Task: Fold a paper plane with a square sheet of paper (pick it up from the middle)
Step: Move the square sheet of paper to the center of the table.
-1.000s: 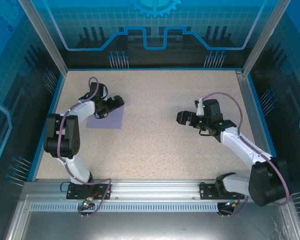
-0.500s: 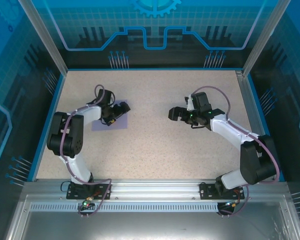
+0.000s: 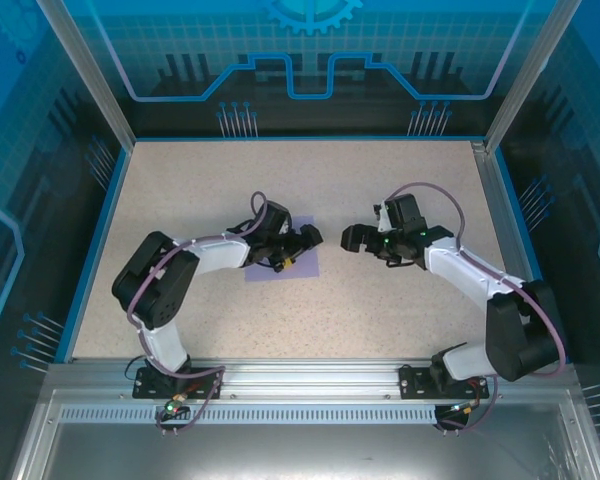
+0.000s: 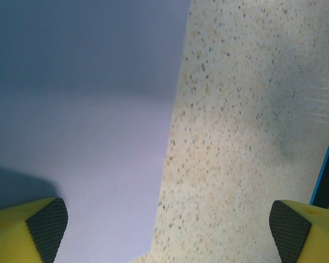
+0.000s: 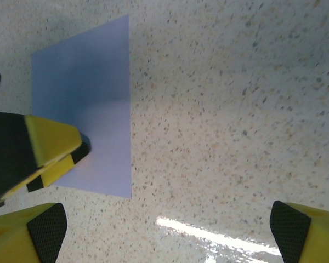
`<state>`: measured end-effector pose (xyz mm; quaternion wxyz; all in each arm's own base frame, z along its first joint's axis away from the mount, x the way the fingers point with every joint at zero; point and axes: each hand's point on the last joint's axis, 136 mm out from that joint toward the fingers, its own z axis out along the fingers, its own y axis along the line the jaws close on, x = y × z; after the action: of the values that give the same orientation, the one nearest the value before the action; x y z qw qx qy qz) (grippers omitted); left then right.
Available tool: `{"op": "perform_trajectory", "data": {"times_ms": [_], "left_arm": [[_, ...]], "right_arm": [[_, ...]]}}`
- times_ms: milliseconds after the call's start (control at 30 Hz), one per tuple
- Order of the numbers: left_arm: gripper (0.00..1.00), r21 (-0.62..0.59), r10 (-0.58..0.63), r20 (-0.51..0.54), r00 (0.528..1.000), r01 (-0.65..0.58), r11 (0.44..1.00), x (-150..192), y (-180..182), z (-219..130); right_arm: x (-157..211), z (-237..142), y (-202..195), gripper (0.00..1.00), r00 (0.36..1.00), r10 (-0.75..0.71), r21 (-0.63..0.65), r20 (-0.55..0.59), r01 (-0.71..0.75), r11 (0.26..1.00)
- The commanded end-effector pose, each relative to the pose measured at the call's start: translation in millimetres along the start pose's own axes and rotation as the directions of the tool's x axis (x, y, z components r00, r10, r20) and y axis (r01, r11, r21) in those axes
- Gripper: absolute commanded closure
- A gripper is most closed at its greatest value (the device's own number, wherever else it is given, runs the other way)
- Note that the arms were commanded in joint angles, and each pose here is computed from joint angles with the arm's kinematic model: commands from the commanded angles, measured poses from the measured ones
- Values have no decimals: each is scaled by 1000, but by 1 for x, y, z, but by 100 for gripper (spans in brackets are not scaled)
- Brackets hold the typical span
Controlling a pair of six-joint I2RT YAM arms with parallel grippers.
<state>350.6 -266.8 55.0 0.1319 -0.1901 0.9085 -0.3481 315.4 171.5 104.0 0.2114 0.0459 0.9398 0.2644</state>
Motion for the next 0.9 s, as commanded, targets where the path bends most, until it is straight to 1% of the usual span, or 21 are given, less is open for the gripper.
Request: {"op": "perform_trajectory", "data": {"times_ms": [0,67,100,133,200,300,400,500,667,867], "left_arm": [[1,-6,58,121,991,-57,998,-16,-20,-51],[1,-74,106,213,971,-93,993,-26,-14,-84],[1,-107,121,259,958,-96,990,-30,-7,-101],[1,-126,129,298,946,-95,988,-32,0,-115],[1,-133,116,372,921,-71,989,-33,22,-142],[1,-109,91,452,887,-46,993,-31,50,-178],[1,-104,79,482,873,-33,994,-23,72,-198],[1,-112,82,481,873,-31,993,-12,86,-204],[1,-89,81,457,886,-46,995,2,95,-200],[1,1,96,417,904,-106,994,9,81,-190]], "right_arm": [[16,5,25,1,998,6,-84,-60,-11,996],[18,11,37,1,997,-12,-97,-70,6,995],[25,20,44,1,996,-32,-100,-86,24,995],[19,23,59,2,996,-52,-121,-77,43,992],[23,40,79,7,990,-87,-129,-114,72,989],[26,66,102,10,979,-123,-112,-160,106,988],[26,91,120,11,971,-142,-87,-190,127,988],[27,116,128,12,964,-143,-45,-226,136,990],[27,141,125,13,961,-99,16,-259,107,994],[34,148,81,14,956,-42,154,-292,90,984]]}}
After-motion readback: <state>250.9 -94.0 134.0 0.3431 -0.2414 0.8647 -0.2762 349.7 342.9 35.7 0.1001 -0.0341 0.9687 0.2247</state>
